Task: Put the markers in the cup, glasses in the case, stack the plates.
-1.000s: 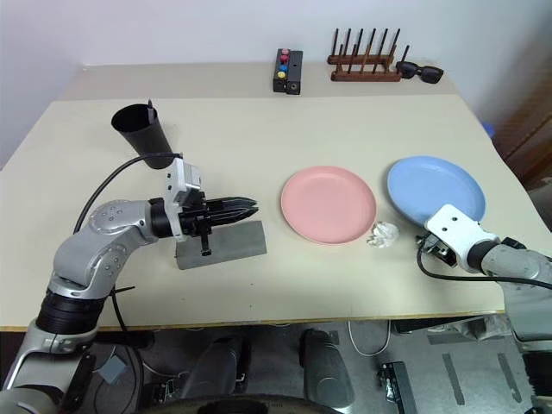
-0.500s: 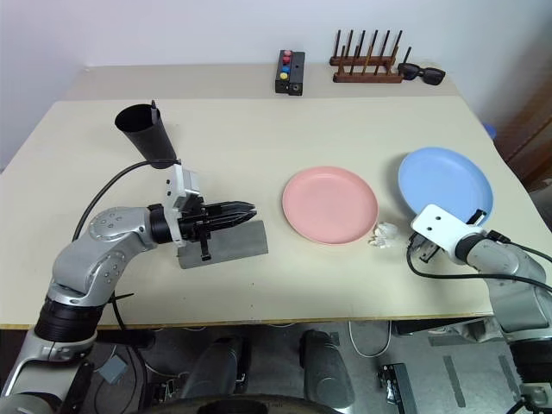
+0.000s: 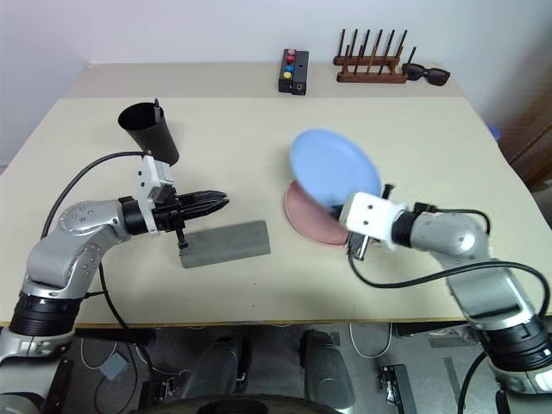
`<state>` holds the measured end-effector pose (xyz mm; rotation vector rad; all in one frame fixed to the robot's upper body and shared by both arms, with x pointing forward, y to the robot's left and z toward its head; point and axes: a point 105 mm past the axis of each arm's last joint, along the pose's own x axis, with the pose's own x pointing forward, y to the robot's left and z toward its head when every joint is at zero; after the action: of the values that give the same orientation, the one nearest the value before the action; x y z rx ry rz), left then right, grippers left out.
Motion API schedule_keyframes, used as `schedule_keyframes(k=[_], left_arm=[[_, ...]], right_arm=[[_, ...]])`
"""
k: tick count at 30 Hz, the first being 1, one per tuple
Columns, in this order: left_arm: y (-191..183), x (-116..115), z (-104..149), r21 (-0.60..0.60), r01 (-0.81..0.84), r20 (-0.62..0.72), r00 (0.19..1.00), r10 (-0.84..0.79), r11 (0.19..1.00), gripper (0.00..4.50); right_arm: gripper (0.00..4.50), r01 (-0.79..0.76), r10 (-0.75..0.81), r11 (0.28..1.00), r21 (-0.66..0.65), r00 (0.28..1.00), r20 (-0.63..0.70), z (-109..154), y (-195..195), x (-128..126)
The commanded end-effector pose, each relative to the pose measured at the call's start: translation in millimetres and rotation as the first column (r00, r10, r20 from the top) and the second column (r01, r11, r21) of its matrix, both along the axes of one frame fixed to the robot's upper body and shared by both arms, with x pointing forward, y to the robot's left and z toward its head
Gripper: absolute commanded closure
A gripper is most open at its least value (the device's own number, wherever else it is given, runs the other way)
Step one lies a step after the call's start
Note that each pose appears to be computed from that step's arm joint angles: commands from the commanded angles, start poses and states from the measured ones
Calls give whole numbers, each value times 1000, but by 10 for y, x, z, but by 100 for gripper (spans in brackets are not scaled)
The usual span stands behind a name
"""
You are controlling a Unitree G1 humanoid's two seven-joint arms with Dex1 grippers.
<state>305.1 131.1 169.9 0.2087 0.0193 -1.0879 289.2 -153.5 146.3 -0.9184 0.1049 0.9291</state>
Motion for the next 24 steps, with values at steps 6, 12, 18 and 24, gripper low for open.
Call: schedule_keyframes(k=[6,12,18,24], left_arm=[[-6,-47,113,-5,-5,51,999,5,1000,404],[-21,-31,125,-5,-2,53,999,2,1000,404],[-35,-45,120,-6,4,50,999,-4,1000,404],[-107,-69,111,-18,28,42,999,-27,999,404]], right_arm=[[447,-15,15,995,-102,1000,-1,-67,-47,-58],[357,-19,17,994,-111,1000,-21,-84,-90,-79],[111,-14,15,995,-101,1000,12,34,-127,-91],[111,53,-53,998,21,998,19,328,-262,-133]])
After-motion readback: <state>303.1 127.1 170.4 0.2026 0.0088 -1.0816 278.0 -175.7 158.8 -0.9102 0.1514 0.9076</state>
